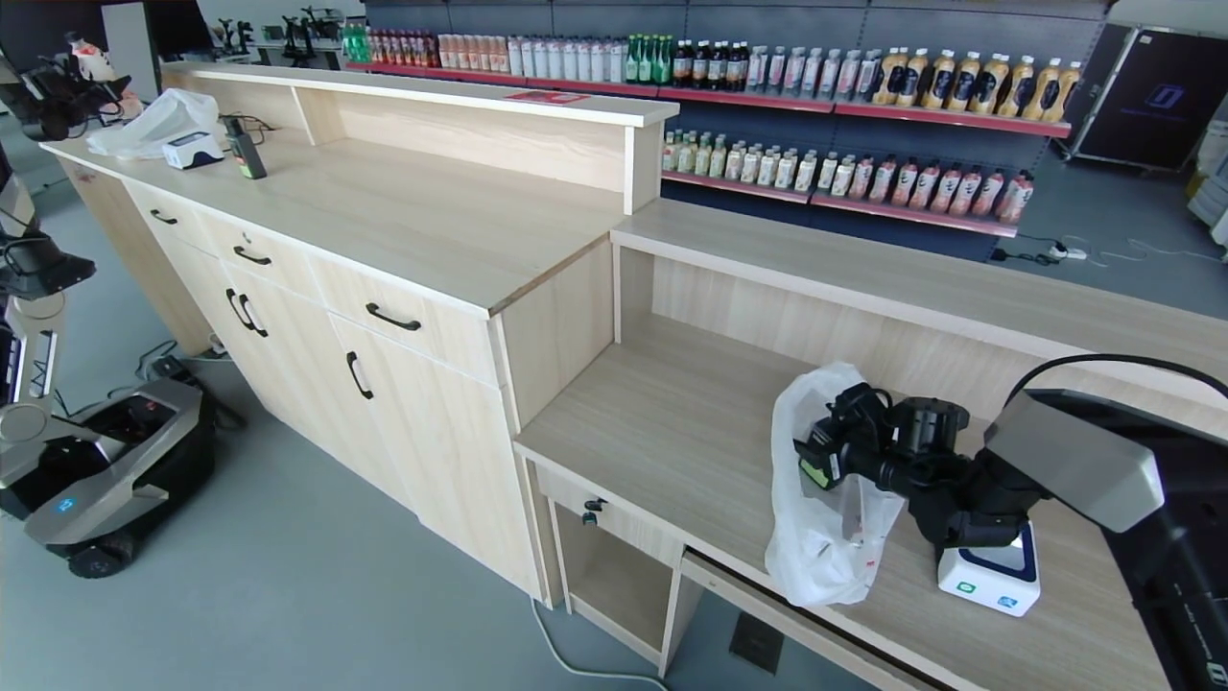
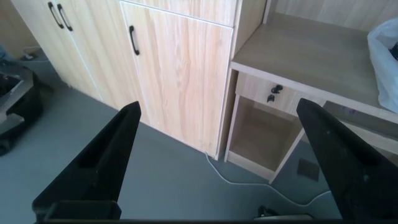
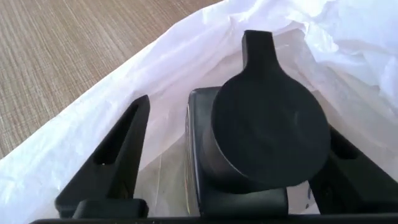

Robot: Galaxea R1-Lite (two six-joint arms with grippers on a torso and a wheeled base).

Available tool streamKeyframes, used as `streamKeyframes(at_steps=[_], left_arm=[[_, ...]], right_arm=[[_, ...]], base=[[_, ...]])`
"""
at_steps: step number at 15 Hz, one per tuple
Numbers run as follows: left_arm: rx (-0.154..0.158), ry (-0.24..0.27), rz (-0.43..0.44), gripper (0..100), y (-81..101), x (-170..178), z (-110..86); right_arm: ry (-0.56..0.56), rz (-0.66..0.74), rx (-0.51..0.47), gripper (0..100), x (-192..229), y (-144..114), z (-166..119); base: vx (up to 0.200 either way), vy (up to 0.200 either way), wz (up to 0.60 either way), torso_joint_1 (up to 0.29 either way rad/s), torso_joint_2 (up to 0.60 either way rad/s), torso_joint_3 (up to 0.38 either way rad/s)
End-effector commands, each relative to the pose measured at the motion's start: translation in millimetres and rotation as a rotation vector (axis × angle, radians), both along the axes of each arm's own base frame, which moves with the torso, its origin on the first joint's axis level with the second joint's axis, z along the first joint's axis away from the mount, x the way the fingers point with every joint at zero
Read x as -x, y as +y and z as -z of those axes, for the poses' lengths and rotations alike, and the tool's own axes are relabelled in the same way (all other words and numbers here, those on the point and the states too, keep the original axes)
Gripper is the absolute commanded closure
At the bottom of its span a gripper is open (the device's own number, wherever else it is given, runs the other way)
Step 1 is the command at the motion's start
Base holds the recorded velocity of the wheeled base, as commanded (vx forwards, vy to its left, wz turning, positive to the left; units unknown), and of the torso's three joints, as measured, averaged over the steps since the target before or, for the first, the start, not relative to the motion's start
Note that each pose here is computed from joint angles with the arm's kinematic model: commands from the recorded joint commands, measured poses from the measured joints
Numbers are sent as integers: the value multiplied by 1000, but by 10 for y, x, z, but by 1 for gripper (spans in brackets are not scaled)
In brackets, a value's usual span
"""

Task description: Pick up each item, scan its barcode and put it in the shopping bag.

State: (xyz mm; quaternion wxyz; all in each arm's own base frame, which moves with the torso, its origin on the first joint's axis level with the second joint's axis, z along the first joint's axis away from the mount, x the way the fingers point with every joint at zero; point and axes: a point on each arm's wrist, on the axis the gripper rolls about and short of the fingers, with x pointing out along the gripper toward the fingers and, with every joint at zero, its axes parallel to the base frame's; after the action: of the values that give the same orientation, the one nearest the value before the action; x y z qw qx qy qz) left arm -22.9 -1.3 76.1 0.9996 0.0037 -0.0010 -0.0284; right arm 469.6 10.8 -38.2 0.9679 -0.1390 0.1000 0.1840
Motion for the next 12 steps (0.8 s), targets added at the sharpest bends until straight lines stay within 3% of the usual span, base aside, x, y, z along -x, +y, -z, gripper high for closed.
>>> streamKeyframes(at_steps=[1,6,9,10,12], left_arm=[[0,0,0,0,0,0,0],[0,0,0,0,0,0,0],[0,0,0,0,0,0,0],[0,0,0,0,0,0,0],[0,0,0,0,0,0,0]], right_arm=[[-23,0,-3,0,1,-7,-120],[-102,14,-19,0,195,-56,-775],[-122,41,-18,0,604,-167,-1250],[-121,46,-17,0,666,-184,-1290],[-131,91,-4,0,1242,-302,-1640]], base=[[0,0,0,0,0,0],[0,0,0,0,0,0],[0,0,0,0,0,0],[0,0,0,0,0,0],[0,0,-300,-1,-1,1]])
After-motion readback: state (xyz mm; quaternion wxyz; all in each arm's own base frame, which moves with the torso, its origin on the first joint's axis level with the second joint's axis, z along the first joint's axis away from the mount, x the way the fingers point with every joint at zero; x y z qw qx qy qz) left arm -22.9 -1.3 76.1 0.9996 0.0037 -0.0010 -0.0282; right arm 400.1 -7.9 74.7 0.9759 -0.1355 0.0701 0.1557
